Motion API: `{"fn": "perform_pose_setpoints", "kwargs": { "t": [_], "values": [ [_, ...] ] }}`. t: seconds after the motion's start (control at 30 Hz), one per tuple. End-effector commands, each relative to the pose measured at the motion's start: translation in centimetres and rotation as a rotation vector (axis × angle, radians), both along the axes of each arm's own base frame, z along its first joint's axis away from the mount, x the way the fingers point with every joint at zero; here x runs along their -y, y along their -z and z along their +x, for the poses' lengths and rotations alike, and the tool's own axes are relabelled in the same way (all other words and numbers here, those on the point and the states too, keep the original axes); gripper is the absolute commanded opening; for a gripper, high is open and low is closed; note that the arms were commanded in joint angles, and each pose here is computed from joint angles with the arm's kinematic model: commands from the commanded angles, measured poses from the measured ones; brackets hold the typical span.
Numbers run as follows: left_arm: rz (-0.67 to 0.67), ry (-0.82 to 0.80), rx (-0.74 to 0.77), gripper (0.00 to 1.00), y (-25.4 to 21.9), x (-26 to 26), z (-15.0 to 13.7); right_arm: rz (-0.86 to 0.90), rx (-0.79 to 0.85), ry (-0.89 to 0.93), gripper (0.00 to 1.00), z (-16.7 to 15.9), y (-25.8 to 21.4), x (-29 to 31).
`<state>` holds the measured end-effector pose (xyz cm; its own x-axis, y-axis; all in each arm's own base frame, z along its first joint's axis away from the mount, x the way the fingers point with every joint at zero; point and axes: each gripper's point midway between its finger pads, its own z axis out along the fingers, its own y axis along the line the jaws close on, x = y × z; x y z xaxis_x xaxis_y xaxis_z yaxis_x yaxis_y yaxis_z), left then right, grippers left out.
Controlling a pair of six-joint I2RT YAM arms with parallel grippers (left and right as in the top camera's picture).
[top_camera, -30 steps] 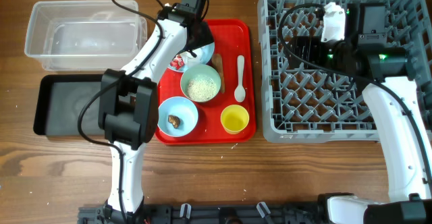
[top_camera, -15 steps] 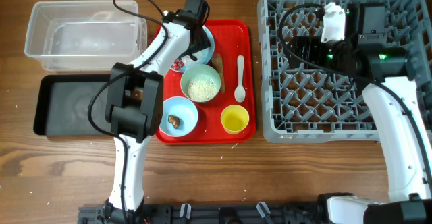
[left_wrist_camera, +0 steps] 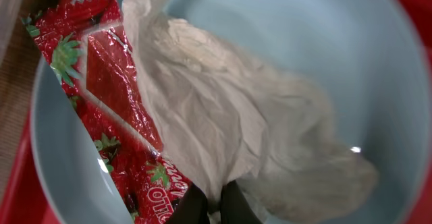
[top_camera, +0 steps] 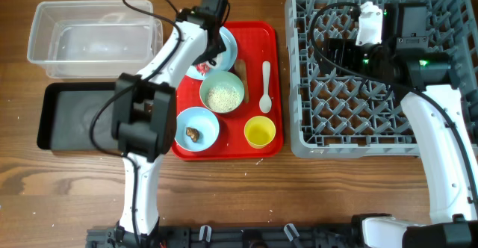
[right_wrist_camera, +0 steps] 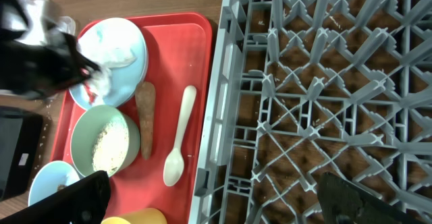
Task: Sort waste into correct bins and load items into the dishwasher rack
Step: 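Carry the wrapper and tissue left and release them into the clear bin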
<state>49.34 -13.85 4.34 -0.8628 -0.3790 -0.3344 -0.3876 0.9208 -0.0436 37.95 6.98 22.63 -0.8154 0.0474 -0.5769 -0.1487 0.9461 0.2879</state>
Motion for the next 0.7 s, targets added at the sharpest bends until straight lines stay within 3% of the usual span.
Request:
{"fn": "perform_pose_setpoints", "kwargs": {
  "t": [0.0,0.07,0.2,0.33,0.43,0.67],
  "values": [
    [-0.08,-0.006,0.244,0.04,-13.4,-0.9,0.7,0.02,0.017,-0.005,1.0,0.5,-0.8,-0.6],
    [-0.09,-0.029,0.287,0.04,-17.7,-2.7,-1.0,0.02,0.022,-0.006,1.0,0.5,-0.9,-0.6],
    [-0.063,-0.119,0.228,0.04,-20.7,-8.0,-5.4,0.019,0.022,-0.007,1.0,0.5,-0.9,-0.6],
    [0.002,-0.511,0.024,0.04,-19.7,-17.8,-12.2,0.018,0.027,-0.008,1.0,0.6,-0.9,-0.6],
    [0.009,-0.652,-0.063,0.04,-18.5,-21.9,-14.8,0.018,0.034,-0.008,1.0,0.8,-1.0,-0.6],
    [0.005,-0.604,0.068,0.04,-18.9,-23.4,-11.2,0.02,0.038,-0.007,1.0,0.8,-1.1,-0.6]
  ]
}}
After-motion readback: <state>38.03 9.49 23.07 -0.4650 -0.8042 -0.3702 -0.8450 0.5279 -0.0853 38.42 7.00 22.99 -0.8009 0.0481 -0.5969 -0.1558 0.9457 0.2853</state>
